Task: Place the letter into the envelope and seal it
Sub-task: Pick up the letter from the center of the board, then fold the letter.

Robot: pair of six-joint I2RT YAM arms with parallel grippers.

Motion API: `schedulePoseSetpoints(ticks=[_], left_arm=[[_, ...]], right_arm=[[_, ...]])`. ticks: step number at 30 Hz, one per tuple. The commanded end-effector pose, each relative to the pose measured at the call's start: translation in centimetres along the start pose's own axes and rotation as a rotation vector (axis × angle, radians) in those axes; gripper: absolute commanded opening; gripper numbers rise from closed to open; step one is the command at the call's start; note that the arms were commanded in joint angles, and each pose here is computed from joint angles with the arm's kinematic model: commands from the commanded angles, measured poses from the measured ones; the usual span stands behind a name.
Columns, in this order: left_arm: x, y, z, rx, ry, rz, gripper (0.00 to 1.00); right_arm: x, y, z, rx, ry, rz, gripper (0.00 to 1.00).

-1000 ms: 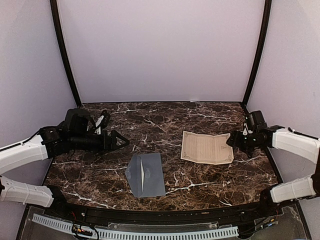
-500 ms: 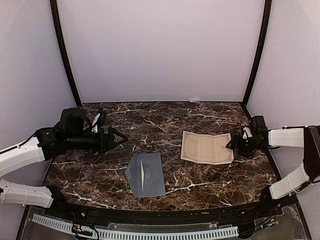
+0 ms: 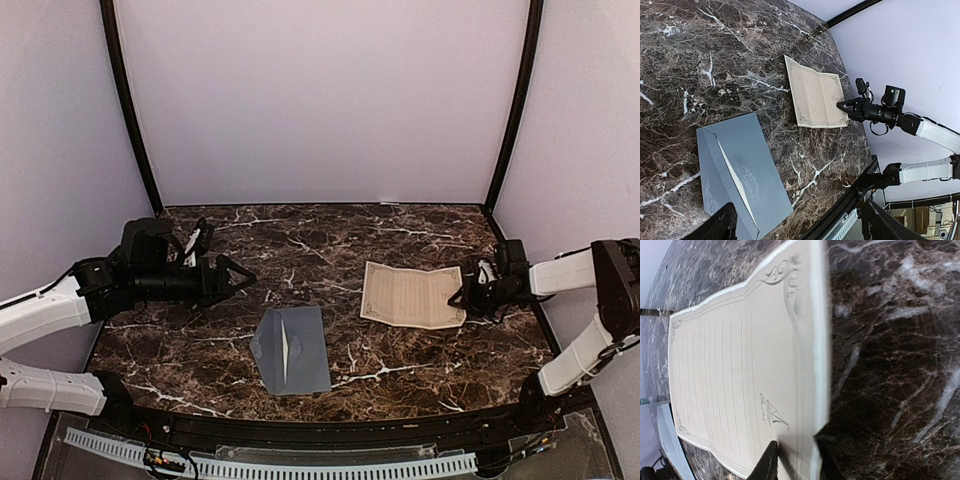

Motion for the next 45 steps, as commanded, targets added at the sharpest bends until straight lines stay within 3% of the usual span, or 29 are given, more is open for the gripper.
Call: schedulePoseSetpoints(ticks=[1,5,13,19,27,34,45], left_arm=[[0.1,0.1,0.2,0.01,0.003,-0.007,0.84],[-0.1,0.4,0.3,0.004,0.007,-0.027,0.84],[-1.0,1.3,-1.3,0.062,-0.035,-0.078,0.82],[-2.3,4.1,-5.4,0.257,-0.153,-0.203,0.8],[-1.0,3.2,-6.8,0.331,-0.187,-0.095,0.8],[-0.4,3.6,-9.2,0.393,-0.288,-0.073,0.81],[-1.3,4.2,-11.4,0.363,-0.464,-0.127,0.82]], right_arm=[[-0.6,-0.3,0.2,-0.029,0.003,-0.02,0.15],[-1.7,1.0,1.2,-0.043,0.015,-0.057,0.0],[-5.9,8.2,6.0,-0.083,0.121,-0.221,0.0],[-6.7,13.4,12.4,-0.21,0.233,-0.298,0.0],[-3.3,15.5,23.7,-0.546,0.436,-0.218,0.0],[1.5,18.6,32.9,-0.856,0.677,-0.107,0.0],[7.8,22.3,38.1,-1.119,0.873,0.044,0.0]])
Point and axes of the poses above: each gripper's point midway between its finger pads, its own y axis back along the fingers, its own z axis along the line the jaws close on, x = y × z, the point moved 2 cm from there along y, back along the fingers, and after that the axes turned 12 degrees about y, right-handed, at the moved point
